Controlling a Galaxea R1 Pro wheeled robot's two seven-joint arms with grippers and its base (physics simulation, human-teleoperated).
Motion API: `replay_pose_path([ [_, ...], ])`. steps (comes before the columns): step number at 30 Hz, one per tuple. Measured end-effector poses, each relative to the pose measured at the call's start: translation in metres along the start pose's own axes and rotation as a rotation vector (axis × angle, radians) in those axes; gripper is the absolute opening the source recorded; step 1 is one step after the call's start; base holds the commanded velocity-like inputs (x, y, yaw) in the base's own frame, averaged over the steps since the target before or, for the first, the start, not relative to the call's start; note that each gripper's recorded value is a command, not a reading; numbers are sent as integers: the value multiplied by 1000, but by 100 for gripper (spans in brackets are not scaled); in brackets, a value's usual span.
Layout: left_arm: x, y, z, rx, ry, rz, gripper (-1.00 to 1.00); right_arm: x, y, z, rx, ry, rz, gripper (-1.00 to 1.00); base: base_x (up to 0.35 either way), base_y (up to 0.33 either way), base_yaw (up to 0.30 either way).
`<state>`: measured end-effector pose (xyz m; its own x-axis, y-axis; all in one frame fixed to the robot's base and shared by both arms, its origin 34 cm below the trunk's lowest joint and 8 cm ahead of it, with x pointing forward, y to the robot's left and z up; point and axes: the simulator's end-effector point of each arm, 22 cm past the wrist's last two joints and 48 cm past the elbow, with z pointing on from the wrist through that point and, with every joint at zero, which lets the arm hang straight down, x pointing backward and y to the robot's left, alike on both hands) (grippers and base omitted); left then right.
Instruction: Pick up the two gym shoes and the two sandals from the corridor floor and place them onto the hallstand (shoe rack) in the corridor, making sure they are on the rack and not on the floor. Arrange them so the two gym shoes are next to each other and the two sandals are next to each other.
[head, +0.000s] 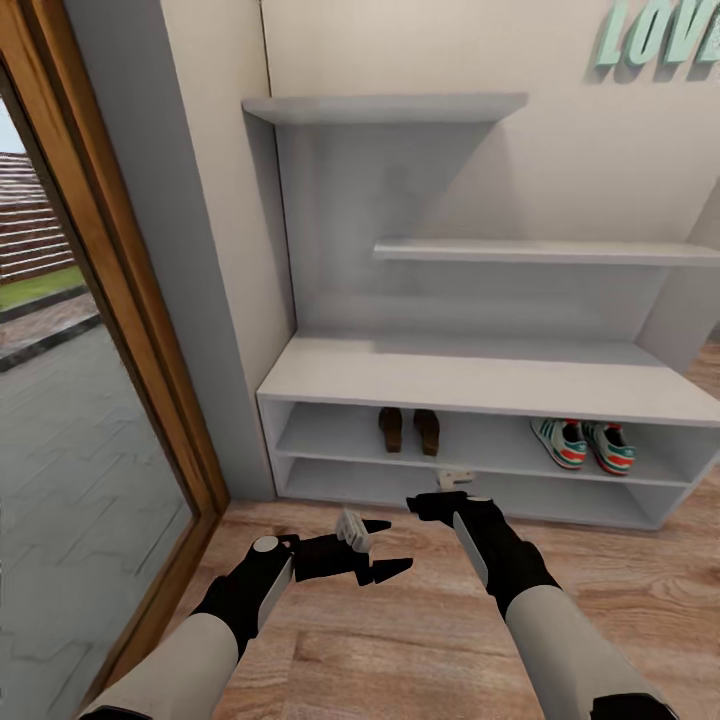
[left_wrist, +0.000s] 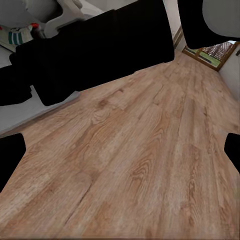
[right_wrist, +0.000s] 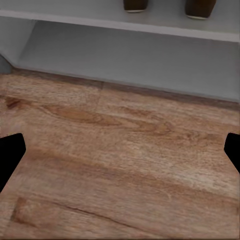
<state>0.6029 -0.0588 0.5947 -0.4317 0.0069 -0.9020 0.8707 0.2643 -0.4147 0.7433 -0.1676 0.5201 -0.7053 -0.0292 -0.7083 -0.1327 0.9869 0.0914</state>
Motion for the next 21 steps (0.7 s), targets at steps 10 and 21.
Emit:
replay_pose_path([
  [10,0,4,-5,-8,-1,0,100,61,0,17,-21,66,54,100,-14,0,0],
  [21,0,5,-7,-11,0,1,100,104,22,26,-130,11,68,100,0,0,0],
])
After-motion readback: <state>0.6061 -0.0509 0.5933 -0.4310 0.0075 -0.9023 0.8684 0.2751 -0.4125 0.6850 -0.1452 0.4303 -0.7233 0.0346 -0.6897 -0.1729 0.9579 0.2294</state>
